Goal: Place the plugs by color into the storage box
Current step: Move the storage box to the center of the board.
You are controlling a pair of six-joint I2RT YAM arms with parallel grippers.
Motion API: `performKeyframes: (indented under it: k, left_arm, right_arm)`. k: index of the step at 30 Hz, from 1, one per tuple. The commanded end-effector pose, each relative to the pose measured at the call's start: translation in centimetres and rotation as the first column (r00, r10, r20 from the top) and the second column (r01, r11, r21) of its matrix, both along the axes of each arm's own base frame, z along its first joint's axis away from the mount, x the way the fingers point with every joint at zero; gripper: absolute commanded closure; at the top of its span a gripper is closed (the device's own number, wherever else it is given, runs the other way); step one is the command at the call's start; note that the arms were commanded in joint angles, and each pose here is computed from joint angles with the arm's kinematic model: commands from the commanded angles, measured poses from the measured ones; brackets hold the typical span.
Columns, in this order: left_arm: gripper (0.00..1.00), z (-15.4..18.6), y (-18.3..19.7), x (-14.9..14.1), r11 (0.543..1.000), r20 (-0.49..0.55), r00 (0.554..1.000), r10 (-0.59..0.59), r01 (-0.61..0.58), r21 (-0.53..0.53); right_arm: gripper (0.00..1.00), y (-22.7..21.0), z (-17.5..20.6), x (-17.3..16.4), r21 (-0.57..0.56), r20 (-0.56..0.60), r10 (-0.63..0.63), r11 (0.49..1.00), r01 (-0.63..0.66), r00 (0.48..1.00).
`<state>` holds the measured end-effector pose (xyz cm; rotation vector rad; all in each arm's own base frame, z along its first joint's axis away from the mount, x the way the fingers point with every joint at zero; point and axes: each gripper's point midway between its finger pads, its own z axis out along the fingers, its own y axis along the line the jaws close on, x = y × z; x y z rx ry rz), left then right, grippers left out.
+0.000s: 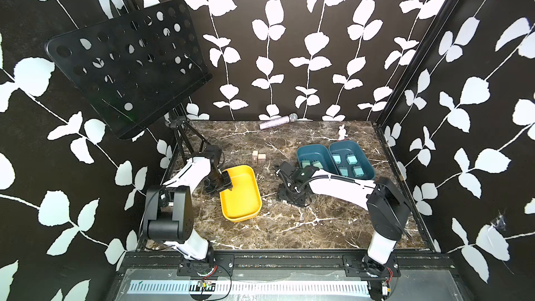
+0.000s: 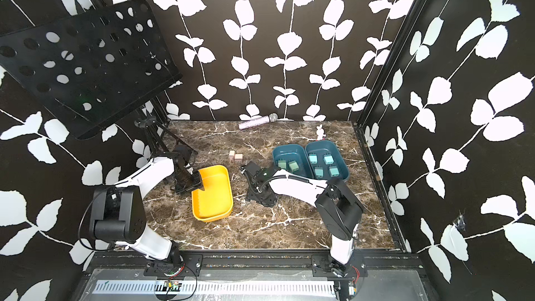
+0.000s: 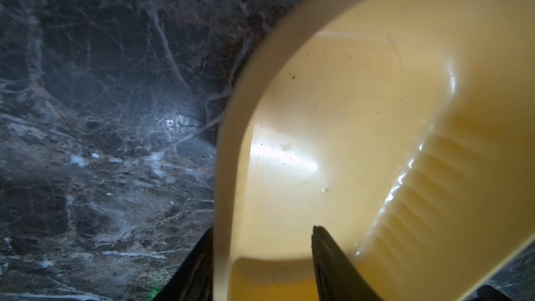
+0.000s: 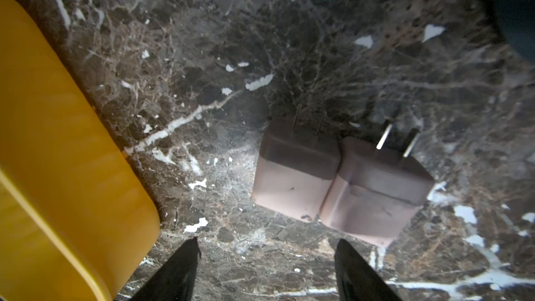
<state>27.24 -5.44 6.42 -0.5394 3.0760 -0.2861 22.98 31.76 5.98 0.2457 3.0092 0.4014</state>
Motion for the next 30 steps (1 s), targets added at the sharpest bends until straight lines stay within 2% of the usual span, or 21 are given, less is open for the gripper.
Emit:
performKeyframes:
  k: [1,9,14,18,24,30]
  left_arm:
    - [0.46,0.4,-0.1,-0.7,1.0,0.002,1.0,-0.012,0.012,-0.005]
    - [0.46,0.2,-0.2,-0.7,1.0,0.003,1.0,-0.022,0.022,-0.008]
    - [0.46,0.0,-0.4,-0.6,0.999,0.002,1.0,-0.027,0.028,-0.024]
    - [0.46,-0.3,-1.0,-0.5,0.998,0.001,1.0,-0.026,0.026,-0.054]
    - [0.47,-0.7,-3.8,-0.6,0.989,-0.012,1.0,-0.016,0.014,-0.147]
    - [0.47,-0.9,-5.9,-0.8,0.984,-0.017,0.999,-0.029,0.026,-0.177]
  right_arm:
    - [0.27,0.0,-1.4,0.3,-0.014,-0.022,-0.035,0.999,0.035,0.999]
    - [0.27,-1.2,-2.6,1.4,-0.05,-0.039,-0.054,0.997,0.052,0.998]
    - [0.29,-0.7,-2.4,2.2,-0.083,-0.046,0.004,0.997,-0.007,0.999]
    - [0.36,-0.1,-2.6,2.2,-0.118,-0.063,0.052,0.991,-0.059,0.997]
    - [0.55,-0.6,-2.5,1.8,-0.146,-0.077,0.061,0.987,-0.072,0.995]
    - [0.63,-1.9,-1.0,1.4,-0.181,-0.066,0.068,0.98,-0.079,0.995]
